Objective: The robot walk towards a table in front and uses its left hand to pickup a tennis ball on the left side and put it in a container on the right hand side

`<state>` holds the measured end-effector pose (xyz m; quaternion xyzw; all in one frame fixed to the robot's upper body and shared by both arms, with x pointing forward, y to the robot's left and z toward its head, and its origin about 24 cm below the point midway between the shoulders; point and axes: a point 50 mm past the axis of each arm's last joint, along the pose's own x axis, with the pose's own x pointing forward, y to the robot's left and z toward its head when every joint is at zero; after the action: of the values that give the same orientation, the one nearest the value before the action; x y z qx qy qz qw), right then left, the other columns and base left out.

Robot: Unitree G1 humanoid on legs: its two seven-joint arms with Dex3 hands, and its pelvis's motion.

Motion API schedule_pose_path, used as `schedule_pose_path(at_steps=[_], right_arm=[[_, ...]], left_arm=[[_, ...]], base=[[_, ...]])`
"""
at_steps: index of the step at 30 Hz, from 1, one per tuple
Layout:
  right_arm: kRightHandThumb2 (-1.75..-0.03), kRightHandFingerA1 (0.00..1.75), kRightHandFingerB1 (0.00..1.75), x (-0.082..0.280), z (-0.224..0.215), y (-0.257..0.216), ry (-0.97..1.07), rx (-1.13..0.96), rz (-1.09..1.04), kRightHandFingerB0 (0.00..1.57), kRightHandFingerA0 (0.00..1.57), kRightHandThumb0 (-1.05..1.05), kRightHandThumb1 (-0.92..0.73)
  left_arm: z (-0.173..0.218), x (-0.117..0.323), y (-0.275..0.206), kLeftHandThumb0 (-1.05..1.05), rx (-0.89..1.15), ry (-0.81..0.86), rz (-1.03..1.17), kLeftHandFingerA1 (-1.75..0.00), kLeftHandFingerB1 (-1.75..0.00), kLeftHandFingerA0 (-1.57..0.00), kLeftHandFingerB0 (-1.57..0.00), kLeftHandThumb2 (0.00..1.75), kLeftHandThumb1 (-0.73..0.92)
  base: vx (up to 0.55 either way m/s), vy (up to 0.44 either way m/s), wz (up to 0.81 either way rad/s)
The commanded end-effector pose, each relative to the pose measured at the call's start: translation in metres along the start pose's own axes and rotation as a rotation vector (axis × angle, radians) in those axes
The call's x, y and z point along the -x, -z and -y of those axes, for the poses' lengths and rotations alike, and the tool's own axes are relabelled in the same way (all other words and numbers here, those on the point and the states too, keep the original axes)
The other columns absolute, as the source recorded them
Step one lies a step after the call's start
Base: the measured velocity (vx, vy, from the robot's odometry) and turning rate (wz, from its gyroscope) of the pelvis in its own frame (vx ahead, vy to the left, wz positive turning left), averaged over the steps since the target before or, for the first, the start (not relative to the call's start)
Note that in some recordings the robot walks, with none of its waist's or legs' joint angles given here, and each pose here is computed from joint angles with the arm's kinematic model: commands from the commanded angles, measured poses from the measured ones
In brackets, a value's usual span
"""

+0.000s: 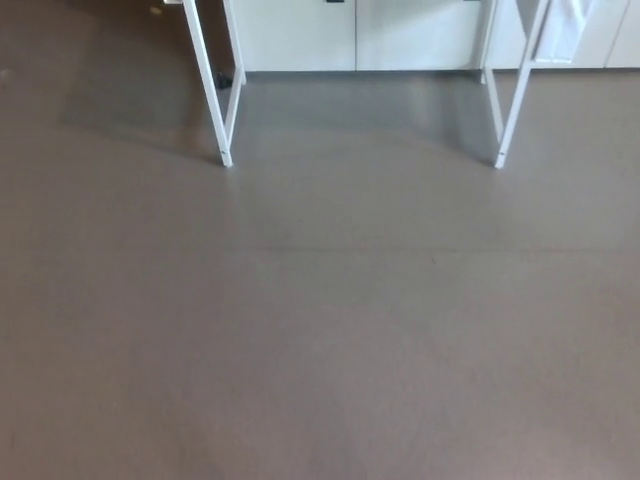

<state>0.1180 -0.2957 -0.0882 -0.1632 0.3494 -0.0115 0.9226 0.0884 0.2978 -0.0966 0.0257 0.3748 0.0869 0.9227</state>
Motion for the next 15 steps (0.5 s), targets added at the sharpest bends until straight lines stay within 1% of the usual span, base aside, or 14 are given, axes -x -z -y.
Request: schedule_pose_path(at_steps=[1, 2, 5, 6, 7, 8, 9, 11, 12, 15], right_arm=[[-0.58, 0.53, 0.46, -0.0012, 0.0013, -0.0022, 0.004, 0.022, 0.005, 0.31, 0.29, 0.05, -0.61], [-0.58, 0.52, 0.43, -0.0015, 0.0013, -0.0028, 0.003, 0.024, 0.006, 0.31, 0.31, 0.04, -0.61], [-0.58, 0.52, 0.43, -0.0017, 0.0013, -0.0030, 0.003, 0.025, 0.006, 0.31, 0.31, 0.04, -0.61], [-0.88, 0.57, 0.53, -0.0020, 0.0011, -0.0038, 0.005, 0.029, 0.006, 0.22, 0.24, 0.04, -0.45], [-0.88, 0.57, 0.53, -0.0024, 0.0008, -0.0048, 0.006, 0.034, 0.006, 0.22, 0.24, 0.04, -0.45], [-0.88, 0.57, 0.53, -0.0020, 0.0008, -0.0048, 0.007, 0.038, 0.005, 0.21, 0.23, 0.03, -0.46], [-0.88, 0.57, 0.53, -0.0009, 0.0007, -0.0044, 0.008, 0.044, 0.002, 0.21, 0.24, 0.03, -0.46], [-0.88, 0.57, 0.53, -0.0002, 0.0005, -0.0045, 0.008, 0.047, 0.002, 0.21, 0.24, 0.03, -0.46], [-0.89, 0.57, 0.53, -0.0002, 0.0008, -0.0042, 0.008, 0.050, 0.001, 0.21, 0.24, 0.03, -0.46], [-0.88, 0.57, 0.53, -0.0010, 0.0019, -0.0045, 0.008, 0.073, -0.001, 0.22, 0.24, 0.02, -0.45]], left_arm=[[-0.0056, -0.0003, -0.0039, 0.16, -0.014, -0.005, 0.000, -0.73, -0.63, -0.42, -0.28, 0.85, 0.26], [-0.0056, -0.0009, -0.0044, 0.16, -0.012, -0.006, 0.001, -0.83, -0.62, -0.40, -0.28, 0.69, 0.36], [-0.0056, -0.0011, -0.0047, 0.16, -0.011, -0.007, 0.001, -0.83, -0.62, -0.40, -0.28, 0.69, 0.36], [-0.0060, -0.0018, -0.0058, 0.14, -0.016, -0.006, 0.003, -0.81, -0.62, -0.39, -0.29, 0.69, 0.37], [-0.0065, -0.0027, -0.0073, 0.14, -0.023, -0.005, 0.005, -0.81, -0.62, -0.39, -0.29, 0.69, 0.37], [-0.0065, -0.0027, -0.0071, 0.13, -0.026, -0.004, 0.005, -0.73, -0.63, -0.42, -0.29, 0.86, 0.26], [-0.0064, -0.0023, -0.0063, 0.13, -0.026, -0.003, 0.003, -0.79, -0.62, -0.43, -0.26, 0.76, 0.33], [-0.0065, -0.0023, -0.0060, 0.13, -0.022, -0.003, 0.001, -0.79, -0.62, -0.43, -0.26, 0.76, 0.33], [-0.0061, -0.0020, -0.0061, 0.15, -0.019, -0.004, 0.000, -0.72, -0.63, -0.41, -0.28, 0.87, 0.27], [-0.0055, -0.0016, -0.0065, 0.15, -0.028, -0.010, 0.000, -0.72, -0.63, -0.41, -0.28, 0.86, 0.27]], base=[[0.18, -0.128, 0.04], [0.22, -0.091, -0.04], [0.23, -0.022, -0.10], [0.23, 0.036, -0.18], [0.23, 0.139, -0.12], [0.25, 0.159, -0.08], [0.33, 0.197, -0.14], [0.36, 0.235, -0.03], [0.29, 0.238, -0.58], [0.28, 0.206, 0.00]])
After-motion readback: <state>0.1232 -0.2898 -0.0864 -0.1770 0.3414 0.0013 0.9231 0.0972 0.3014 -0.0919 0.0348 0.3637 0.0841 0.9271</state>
